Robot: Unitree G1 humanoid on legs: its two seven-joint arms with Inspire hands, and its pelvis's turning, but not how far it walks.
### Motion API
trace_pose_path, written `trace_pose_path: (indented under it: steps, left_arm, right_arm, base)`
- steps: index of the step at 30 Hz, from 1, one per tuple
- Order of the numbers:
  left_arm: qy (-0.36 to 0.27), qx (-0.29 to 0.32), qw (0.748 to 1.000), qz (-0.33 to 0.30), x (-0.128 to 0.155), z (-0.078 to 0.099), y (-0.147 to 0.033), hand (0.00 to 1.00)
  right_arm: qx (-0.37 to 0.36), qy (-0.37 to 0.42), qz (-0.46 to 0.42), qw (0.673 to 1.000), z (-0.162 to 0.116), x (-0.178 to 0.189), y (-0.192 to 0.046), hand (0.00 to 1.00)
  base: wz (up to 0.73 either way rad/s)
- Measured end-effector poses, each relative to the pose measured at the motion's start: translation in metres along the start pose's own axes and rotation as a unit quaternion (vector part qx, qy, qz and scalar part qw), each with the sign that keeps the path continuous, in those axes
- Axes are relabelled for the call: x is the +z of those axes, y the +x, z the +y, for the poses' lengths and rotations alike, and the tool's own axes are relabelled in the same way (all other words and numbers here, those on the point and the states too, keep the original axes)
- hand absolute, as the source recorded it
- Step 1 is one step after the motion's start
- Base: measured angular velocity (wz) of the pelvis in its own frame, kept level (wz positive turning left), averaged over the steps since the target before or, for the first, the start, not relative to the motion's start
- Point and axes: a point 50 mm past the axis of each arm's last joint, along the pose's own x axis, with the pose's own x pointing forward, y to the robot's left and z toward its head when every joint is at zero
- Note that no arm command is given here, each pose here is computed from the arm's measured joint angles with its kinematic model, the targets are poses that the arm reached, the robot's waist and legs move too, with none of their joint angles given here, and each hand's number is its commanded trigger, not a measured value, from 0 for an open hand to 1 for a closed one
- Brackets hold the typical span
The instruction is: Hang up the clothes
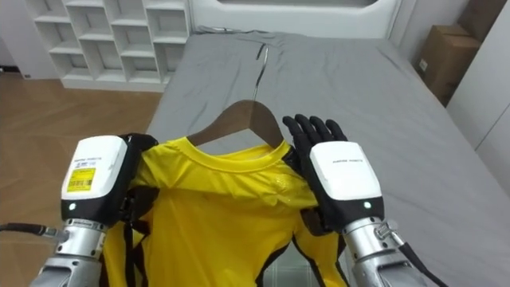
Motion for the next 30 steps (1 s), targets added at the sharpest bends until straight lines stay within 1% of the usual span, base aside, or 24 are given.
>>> trace_pose_path:
  steps: [3, 11, 19, 30]
  left_arm:
    - [0.006, 0.001, 1.000, -0.005, 0.002, 0.000, 0.000, 1.00]
    - [0.004, -0.001, 1.000, -0.006, 0.004, -0.002, 0.000, 1.00]
    - [0.014, 0.000, 1.000, -0.013, 0.009, -0.003, 0.000, 1.00]
    - [0.011, 0.001, 1.000, -0.012, 0.011, -0.004, 0.000, 1.00]
  right_arm:
    - [0.002, 0.014, 0.008, 1.000, 0.001, -0.002, 0.000, 0.00]
    - [0.008, 0.094, 0.055, 0.994, 0.006, -0.013, -0.002, 0.00]
    - [0.026, 0.111, 0.066, 0.991, 0.005, -0.017, -0.002, 0.00]
    - [0.021, 0.154, 0.080, 0.985, 0.004, -0.019, -0.001, 0.00]
  base:
    - [0.10]
    - [0.07]
    - [0.00]
    - [0.00]
